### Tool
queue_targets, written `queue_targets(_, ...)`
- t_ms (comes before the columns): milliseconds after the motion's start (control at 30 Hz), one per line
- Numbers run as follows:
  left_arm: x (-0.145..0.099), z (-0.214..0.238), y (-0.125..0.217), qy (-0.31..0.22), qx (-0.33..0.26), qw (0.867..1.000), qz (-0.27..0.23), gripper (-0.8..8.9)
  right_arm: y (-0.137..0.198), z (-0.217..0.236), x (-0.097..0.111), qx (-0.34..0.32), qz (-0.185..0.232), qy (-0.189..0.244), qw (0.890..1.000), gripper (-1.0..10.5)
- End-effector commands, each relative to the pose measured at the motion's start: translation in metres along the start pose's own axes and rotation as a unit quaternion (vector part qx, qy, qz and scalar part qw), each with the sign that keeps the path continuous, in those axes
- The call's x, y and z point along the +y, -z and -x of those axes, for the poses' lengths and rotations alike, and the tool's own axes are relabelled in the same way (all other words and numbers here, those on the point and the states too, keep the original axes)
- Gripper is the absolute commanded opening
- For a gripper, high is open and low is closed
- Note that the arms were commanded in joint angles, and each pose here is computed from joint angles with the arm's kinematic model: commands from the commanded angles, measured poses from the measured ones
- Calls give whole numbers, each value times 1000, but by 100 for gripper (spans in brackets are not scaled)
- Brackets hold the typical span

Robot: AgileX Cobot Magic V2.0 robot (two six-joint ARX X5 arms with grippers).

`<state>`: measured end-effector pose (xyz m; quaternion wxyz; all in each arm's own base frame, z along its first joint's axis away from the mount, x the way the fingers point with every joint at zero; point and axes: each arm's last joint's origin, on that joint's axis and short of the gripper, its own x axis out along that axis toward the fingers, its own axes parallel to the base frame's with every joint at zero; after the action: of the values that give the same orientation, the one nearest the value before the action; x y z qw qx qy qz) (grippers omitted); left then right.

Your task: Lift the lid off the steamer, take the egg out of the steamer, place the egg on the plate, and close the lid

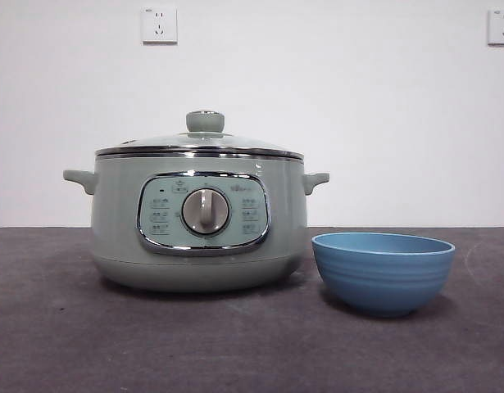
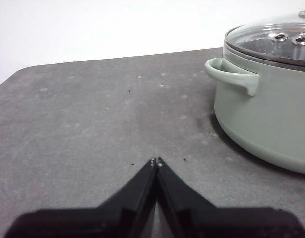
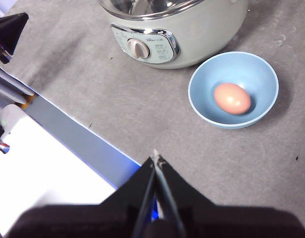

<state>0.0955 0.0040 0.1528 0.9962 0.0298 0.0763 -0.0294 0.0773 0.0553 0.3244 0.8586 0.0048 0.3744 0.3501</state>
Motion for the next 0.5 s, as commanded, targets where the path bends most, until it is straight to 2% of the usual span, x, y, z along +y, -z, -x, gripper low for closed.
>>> queue_targets(33,0,-1,4,-3,5,1000,6,-3,1,-1,0,1,-2,-1,1000,1)
queue_targets(67,0,-1,4,-3,5,1000,6,-3,1,-1,0,1,0,-1,1000,1)
queue_targets(133,0,-1,4,-3,5,1000,6,-3,1,2,-1,-16,36,11,999,1)
queue_targets(267,0,-1,4,-2,5,1000,6,-3,-4,15,-4,-101,50,47,993,1)
queue_targets(367,0,-1,4,-2,5,1000,6,-3,-4,24,-11,-180,50,86,979,1)
queue_targets(500,0,-1,4,-3,5,1000,6,-3,9,21,-25,-243,53,159,955,1)
